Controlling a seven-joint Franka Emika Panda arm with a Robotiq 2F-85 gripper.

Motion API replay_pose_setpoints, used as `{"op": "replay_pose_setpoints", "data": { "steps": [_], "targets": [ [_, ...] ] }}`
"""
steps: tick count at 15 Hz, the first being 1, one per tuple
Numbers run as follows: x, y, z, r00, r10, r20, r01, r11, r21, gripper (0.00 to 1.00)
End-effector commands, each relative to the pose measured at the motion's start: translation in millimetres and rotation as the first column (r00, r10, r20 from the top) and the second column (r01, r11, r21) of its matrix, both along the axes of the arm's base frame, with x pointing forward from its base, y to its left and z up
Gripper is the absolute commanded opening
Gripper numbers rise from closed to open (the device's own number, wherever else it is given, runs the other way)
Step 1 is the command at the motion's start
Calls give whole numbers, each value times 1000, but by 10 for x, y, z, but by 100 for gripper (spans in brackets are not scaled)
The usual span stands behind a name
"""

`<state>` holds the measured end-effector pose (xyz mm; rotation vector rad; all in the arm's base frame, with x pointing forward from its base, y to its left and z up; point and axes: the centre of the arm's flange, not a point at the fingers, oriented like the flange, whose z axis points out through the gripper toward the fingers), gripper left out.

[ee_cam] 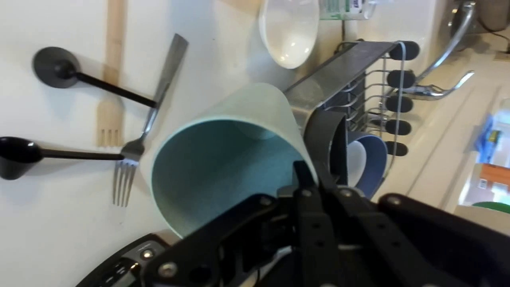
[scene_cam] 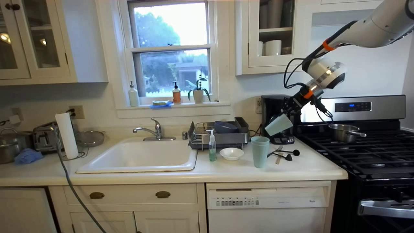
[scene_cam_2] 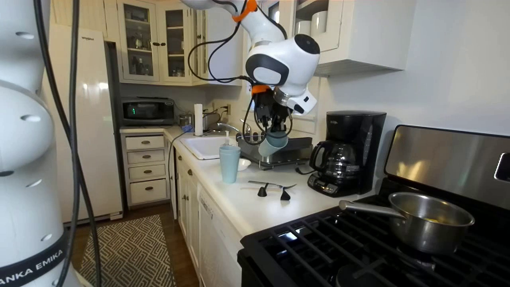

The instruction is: Pour the measuring spoons out of the cup on the right and onto the counter

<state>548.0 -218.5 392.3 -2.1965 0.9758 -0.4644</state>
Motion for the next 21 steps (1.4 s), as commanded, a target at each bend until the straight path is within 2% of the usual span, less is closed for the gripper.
{"op": "replay_pose_setpoints", "data": {
  "steps": [1, 4, 7, 10, 13, 16, 21],
  "targets": [
    [-262, 252, 220, 990, -20, -139, -2, 988, -152, 1],
    [-312, 372, 177, 968, -27, -251, -45, 960, -275, 1],
    [-359, 407, 32, 925, -55, -376, -97, 922, -374, 1],
    [-395, 371, -28, 891, -95, -443, -136, 876, -462, 1],
    [-416, 360, -56, 867, -110, -486, -171, 850, -499, 1],
    [-413, 386, -129, 850, -96, -517, -204, 847, -492, 1],
    [-383, 402, -355, 849, -96, -520, -211, 841, -499, 1]
  ]
}}
